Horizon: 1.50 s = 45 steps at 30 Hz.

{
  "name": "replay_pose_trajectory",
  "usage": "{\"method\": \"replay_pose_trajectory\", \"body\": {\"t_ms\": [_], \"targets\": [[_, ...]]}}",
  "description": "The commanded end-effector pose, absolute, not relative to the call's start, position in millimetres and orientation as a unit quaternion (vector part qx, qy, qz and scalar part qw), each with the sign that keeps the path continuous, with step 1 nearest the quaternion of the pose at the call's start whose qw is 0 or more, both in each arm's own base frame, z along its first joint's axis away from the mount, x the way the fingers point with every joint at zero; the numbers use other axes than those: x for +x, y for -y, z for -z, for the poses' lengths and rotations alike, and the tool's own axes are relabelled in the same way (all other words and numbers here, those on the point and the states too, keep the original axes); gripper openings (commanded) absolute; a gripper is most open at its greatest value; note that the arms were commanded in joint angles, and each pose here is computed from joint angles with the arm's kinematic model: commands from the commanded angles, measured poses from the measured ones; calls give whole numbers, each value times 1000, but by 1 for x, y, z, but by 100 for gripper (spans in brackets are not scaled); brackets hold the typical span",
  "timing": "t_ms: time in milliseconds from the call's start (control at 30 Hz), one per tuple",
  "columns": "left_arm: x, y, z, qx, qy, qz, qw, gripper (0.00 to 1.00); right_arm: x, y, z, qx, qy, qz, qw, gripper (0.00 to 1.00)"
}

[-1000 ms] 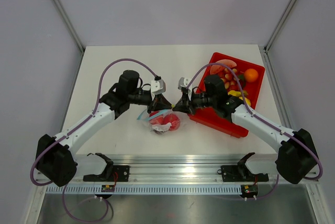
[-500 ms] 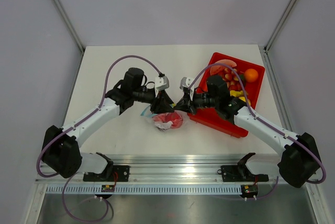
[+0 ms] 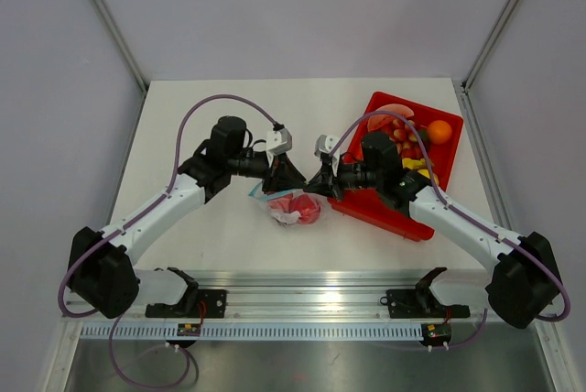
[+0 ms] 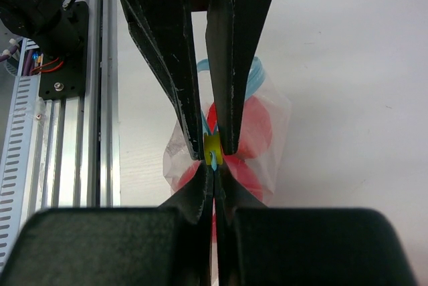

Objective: Place the food in the zip-top bag and seal the zipper
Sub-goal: Zip the zipper food storage bag at the center of the board.

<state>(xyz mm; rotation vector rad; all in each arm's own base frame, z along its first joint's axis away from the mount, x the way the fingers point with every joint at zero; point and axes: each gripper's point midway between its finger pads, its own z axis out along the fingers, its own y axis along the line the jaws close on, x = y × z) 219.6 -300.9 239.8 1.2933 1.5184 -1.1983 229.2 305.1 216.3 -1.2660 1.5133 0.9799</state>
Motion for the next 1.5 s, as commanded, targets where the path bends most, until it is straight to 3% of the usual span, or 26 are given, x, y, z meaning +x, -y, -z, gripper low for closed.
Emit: {"method": "replay_pose_trajectory", "body": {"t_ms": [0,233,367,867,1133,1467], "targets": [[213,304,-255,523,-568,486,409,19,235,-309,-236,-516,-589,-395,480,0],[213,304,-244,523,-580,487,391,20,237,-308,-243,-509,-586,-391,495,0],[212,304,-244,524,-580,486,390,0,239,-308,-244,-504,-586,-388,501,0],[213,296,-212,520,-621,475,345,0,283,-274,-261,-359,-628,-305,620,0],[218,277,-205,502,-646,460,344,0,296,-256,-259,-323,-656,-274,625,0],[251,198,-177,403,-733,381,393,0,309,-256,-262,-332,-669,-273,606,0]]}}
